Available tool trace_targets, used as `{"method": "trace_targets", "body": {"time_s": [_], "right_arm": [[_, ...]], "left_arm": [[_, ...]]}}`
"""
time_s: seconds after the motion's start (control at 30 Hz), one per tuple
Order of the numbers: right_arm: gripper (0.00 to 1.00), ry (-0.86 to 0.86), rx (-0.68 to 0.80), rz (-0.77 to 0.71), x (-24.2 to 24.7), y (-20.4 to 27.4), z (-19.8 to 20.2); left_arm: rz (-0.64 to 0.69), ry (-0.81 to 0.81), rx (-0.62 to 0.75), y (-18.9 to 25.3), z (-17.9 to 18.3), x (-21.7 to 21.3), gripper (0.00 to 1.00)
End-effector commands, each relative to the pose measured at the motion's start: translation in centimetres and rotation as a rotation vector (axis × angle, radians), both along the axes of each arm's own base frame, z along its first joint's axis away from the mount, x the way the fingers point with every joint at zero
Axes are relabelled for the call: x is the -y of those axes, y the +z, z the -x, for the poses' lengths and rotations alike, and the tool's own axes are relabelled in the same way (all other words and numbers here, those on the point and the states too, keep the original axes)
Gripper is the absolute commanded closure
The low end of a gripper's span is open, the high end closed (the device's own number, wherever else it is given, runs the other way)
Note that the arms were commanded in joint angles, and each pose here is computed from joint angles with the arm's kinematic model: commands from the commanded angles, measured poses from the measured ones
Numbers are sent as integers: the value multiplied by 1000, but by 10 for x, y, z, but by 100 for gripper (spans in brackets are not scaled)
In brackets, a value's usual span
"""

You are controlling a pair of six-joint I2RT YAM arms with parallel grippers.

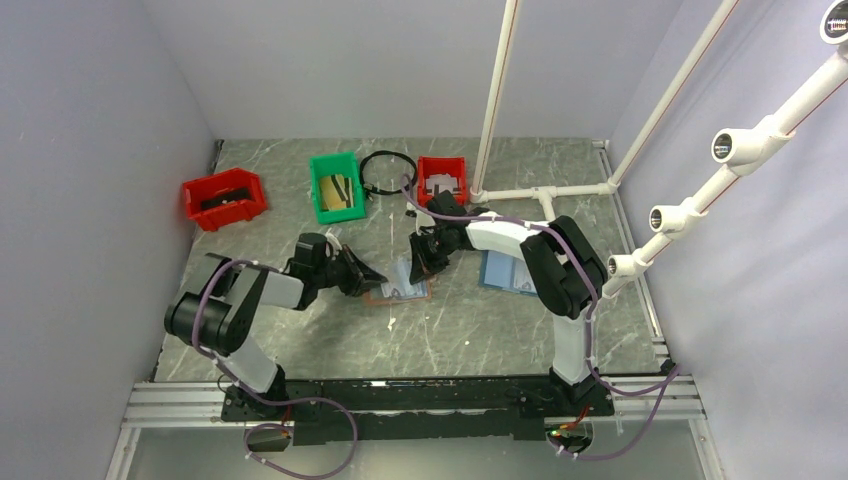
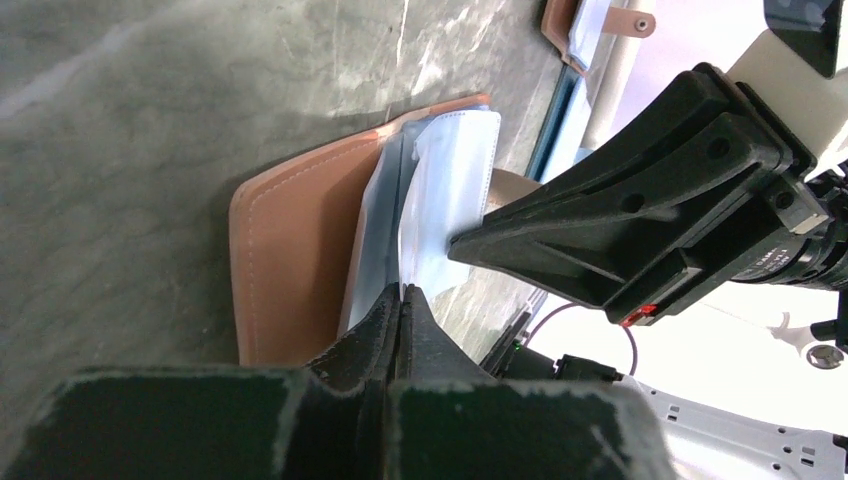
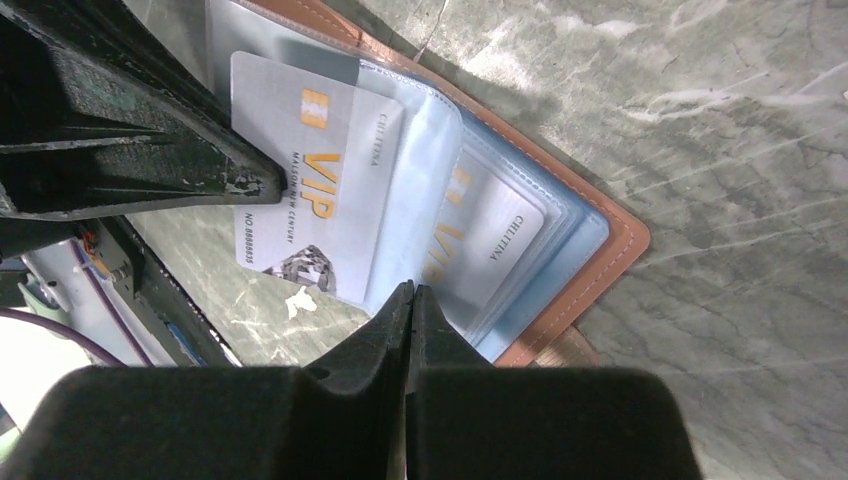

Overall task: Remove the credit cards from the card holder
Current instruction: Remove the credit card from the card holder, then place the credit card in the storage box.

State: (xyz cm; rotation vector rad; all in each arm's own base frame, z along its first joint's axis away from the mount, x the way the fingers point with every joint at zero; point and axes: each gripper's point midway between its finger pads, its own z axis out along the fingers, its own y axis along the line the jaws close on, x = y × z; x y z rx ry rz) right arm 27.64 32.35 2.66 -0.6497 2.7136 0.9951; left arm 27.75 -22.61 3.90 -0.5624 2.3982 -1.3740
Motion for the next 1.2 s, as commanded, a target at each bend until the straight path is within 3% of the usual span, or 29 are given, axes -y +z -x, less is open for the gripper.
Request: {"method": "trace_targets", "body": {"time_s": [0.0,0.1,0.27,0.37,0.5,0.77,0.8,0.83,1.03,1.17], "right_arm": [[99,-6,24,144,22,-36,-2],[97,16,29,102,16,-27,0],[74,98,51,-48,1,5,11],[66,161,54,-157,-10,27,20],[53,299,-28,-404,-27,65,42],[48,362,-95,-479,-47,83,33],[46,389,-50,-515,-51,110,34],[43,383,-108,-487,-55,89,34],[32,473,-209,-479,-83,78,54],[28,507,-163,-476,-89,87,49]], "left_arm": [[-49,-92,-53,-5,26,-8,100],[-70,-98,-16,7,28,-17,100],[-177,-144,63,36,36,-34,100],[-229,-167,160,60,38,-41,100],[-270,-164,286,90,43,-49,100],[-506,14,359,137,47,-97,100],[-530,44,360,143,47,-104,100],[-544,65,366,149,49,-108,100],[-555,131,417,176,52,-118,100],[-508,141,447,189,53,-112,100]]}}
